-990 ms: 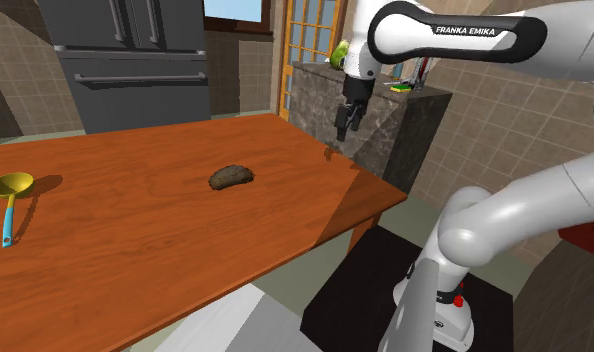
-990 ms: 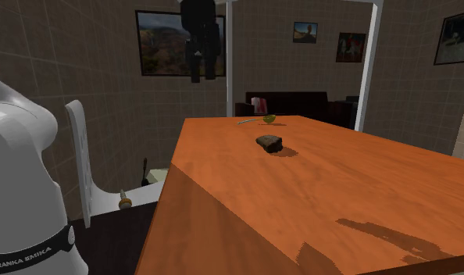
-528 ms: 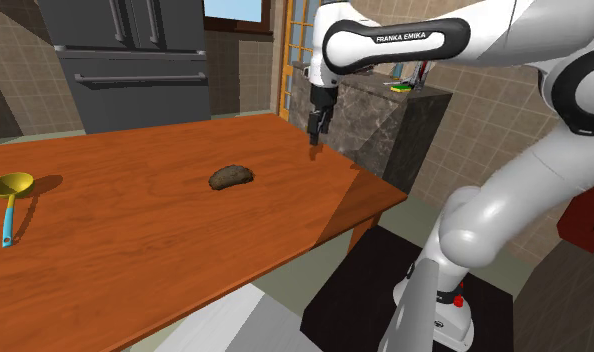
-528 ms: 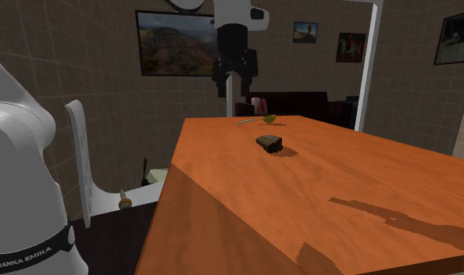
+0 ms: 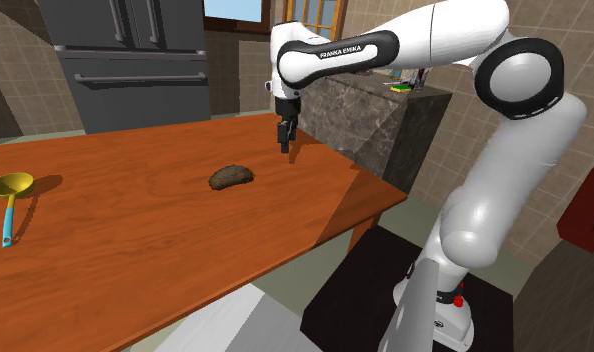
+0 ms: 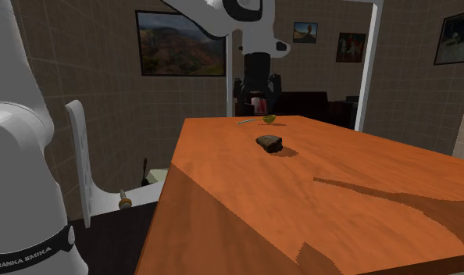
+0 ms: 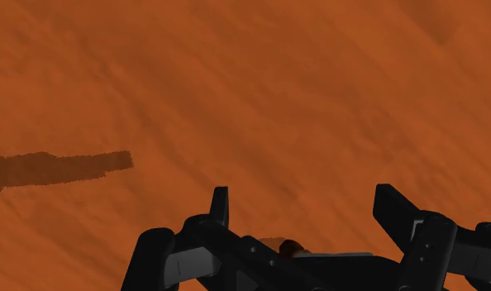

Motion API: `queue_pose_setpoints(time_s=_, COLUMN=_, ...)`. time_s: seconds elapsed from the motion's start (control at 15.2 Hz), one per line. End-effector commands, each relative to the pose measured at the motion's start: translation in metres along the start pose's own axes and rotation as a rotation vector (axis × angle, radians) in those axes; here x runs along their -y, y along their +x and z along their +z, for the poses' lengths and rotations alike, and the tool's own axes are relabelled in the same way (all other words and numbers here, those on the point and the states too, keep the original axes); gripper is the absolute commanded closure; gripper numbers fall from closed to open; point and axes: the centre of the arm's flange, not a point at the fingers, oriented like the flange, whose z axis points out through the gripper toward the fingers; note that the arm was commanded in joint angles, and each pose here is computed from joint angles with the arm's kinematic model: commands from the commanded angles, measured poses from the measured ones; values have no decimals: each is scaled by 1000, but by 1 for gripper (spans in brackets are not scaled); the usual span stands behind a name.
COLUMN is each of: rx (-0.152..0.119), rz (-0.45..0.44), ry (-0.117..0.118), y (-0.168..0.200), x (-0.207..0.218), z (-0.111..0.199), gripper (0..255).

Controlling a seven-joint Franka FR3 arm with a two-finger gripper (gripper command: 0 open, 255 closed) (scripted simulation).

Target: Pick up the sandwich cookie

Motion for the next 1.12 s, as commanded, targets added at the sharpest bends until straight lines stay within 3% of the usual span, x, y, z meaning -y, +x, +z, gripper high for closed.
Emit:
queue_pose_setpoints(time_s=0.0, rx=12, rz=-52, ry=-3, y=24, x=-1, z=10, gripper=0)
queue_pose_setpoints(time_s=0.73, rx=77, rz=-330, ry=-19, y=162, x=28, z=73, gripper=0)
queue_pose_setpoints(time_s=1.06, rx=81, rz=-346, ry=-20, y=172, x=32, z=98, gripper=0)
